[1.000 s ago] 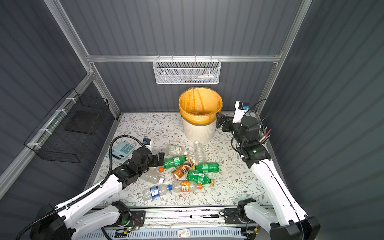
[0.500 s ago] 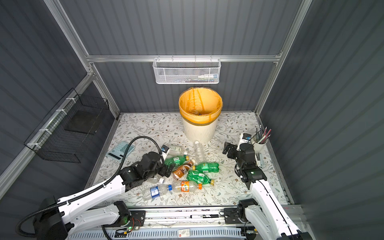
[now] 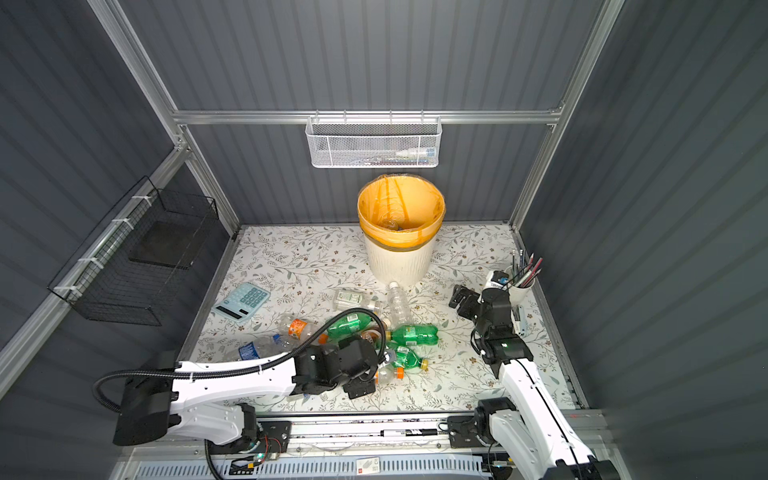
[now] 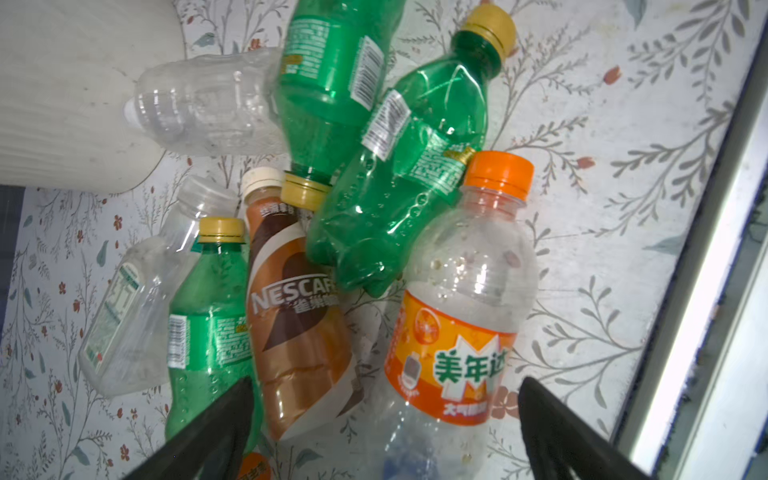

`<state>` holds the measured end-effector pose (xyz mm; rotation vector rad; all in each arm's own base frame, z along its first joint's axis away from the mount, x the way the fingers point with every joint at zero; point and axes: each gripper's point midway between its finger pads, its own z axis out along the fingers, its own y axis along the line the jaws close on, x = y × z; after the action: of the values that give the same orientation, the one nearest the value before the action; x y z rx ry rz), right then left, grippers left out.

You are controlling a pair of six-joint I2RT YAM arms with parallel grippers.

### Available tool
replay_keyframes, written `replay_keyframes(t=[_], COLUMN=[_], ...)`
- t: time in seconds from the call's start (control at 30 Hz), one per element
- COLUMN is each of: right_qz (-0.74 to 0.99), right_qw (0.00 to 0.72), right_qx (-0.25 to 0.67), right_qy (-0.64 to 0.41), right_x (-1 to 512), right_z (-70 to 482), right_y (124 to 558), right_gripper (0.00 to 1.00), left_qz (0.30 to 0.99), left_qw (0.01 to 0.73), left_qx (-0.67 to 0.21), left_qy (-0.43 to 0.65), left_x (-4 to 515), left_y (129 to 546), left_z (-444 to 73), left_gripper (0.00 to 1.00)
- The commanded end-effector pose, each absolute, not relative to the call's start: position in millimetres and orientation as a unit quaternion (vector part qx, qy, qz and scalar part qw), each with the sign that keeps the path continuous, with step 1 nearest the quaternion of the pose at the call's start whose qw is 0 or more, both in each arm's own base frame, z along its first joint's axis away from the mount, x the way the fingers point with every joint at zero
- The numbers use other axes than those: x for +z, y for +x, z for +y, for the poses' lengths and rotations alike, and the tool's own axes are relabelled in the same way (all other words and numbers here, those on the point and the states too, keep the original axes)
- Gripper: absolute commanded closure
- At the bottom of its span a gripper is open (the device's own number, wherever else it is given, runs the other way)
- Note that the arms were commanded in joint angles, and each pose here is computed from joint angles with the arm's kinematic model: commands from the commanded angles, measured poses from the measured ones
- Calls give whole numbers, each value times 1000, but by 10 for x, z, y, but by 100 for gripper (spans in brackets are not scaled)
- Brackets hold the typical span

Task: Throw the plastic bottles in the bin
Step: 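Draw the right gripper back while the left gripper grasps an orange-capped clear bottle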

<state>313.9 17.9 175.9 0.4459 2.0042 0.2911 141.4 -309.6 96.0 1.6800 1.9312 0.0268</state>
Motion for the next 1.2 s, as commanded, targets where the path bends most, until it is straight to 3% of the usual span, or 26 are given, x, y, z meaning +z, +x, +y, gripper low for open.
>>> replay_keyframes(t=[0.0,0.53,0.7,0.93,1.17], right_qz=[829,833,835,835,835], right_qw=[510,499,495,492,491], right_qx=[129,130,132,133,135], right_qy=[192,200,203,207,210], right_x=[1737,1613,1577,1543,1530], right_z=[179,133,120,103,93], right_y=[3157,3132,3129,3121,3120], right_gripper=[1,1,1,1,1], left_qz=[699,684,684,688,695], left_qw=[246,170,153,178,268], left_qx=[56,95,99,73,24], left_qy=[669,703,707,699,667], left_x=[825,316,230,397,920], left_y=[1351,1277,1253,1243,1306], left_z=[-3049,-3204,-3198,-3268,-3400], left_gripper=[4,22,34,49,54])
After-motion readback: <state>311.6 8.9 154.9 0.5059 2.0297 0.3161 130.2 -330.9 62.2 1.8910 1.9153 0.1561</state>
